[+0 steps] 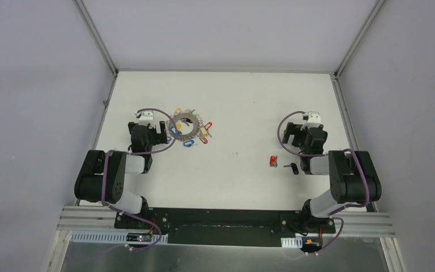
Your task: Put the keys on the keyring
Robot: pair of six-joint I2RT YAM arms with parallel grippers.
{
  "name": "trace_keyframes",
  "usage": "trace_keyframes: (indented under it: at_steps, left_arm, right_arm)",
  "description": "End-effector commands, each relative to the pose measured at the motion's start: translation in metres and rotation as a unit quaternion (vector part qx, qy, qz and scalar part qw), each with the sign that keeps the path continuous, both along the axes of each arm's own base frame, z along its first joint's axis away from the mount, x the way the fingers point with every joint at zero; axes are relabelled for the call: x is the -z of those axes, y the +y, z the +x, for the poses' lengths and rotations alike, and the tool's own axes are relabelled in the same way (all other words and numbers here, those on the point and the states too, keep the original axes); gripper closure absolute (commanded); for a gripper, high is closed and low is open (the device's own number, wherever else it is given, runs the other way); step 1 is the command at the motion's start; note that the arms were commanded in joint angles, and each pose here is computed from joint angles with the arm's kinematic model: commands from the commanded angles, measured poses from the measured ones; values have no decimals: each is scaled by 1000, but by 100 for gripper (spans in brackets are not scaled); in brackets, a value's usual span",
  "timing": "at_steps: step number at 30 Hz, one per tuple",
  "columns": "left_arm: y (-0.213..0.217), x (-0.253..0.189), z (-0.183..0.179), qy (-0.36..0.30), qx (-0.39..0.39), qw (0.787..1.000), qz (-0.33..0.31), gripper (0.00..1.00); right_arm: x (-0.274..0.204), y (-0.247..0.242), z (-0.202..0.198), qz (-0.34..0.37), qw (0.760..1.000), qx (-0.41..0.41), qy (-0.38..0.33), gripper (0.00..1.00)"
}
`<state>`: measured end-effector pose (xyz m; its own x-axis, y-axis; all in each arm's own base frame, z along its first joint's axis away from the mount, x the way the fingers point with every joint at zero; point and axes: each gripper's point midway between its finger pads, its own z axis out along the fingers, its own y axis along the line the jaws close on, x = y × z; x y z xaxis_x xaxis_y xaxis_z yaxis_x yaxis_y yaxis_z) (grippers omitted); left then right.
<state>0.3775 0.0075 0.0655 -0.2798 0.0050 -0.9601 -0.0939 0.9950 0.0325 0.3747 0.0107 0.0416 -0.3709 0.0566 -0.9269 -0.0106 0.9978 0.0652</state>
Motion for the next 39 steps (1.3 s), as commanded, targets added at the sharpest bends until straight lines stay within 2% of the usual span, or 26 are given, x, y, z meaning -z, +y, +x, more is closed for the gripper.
trace_keyframes:
  at_steps: [1, 3, 5, 10, 11, 13, 15, 17, 20, 26, 34, 39]
  left_arm:
    - [-2, -17, 11, -31, 1, 999, -9, 1]
    - [-3, -21, 11, -36, 5, 999, -9, 1]
    - [-7, -31, 12, -12, 19, 1000, -5, 1]
    - [-7, -80, -4, 123, -49, 987, -94, 1]
    - [-12, -87, -9, 146, -48, 982, -109, 1]
    - [-23, -96, -20, 181, -41, 972, -142, 1]
    - [-38, -95, -32, 212, -19, 962, -173, 2]
    - [-50, -92, -40, 226, -9, 951, -211, 6]
    - [-72, -92, -43, 239, 13, 932, -273, 9]
    - [-107, -76, -26, 302, 64, 890, -337, 28]
    - [-151, -37, 15, 367, 104, 875, -299, 35]
    - [-178, -12, 37, 393, 116, 872, -269, 35]
  right_arm:
    - [-20, 0, 14, 1, 999, -4, -34, 0]
    - [-20, 0, 14, 1, 999, -4, -34, 0]
    - [-19, 0, 14, 1, 999, -4, -34, 0]
    - [-33, -2, 18, 0, 999, 4, -38, 0]
    - [-31, -6, 11, 0, 1000, 16, 2, 0]
    - [-62, -21, 9, 33, 994, 95, 41, 0]
    - [-76, -33, -11, 90, 969, 199, 116, 0]
    - [-87, -30, -21, 113, 958, 218, 150, 0]
    - [-94, -11, -32, 154, 955, 188, 169, 0]
    - [-91, 30, -61, 230, 946, 107, 203, 0]
    - [-88, 90, -93, 322, 913, -42, 247, 0]
    - [-91, 100, -109, 338, 907, -76, 239, 0]
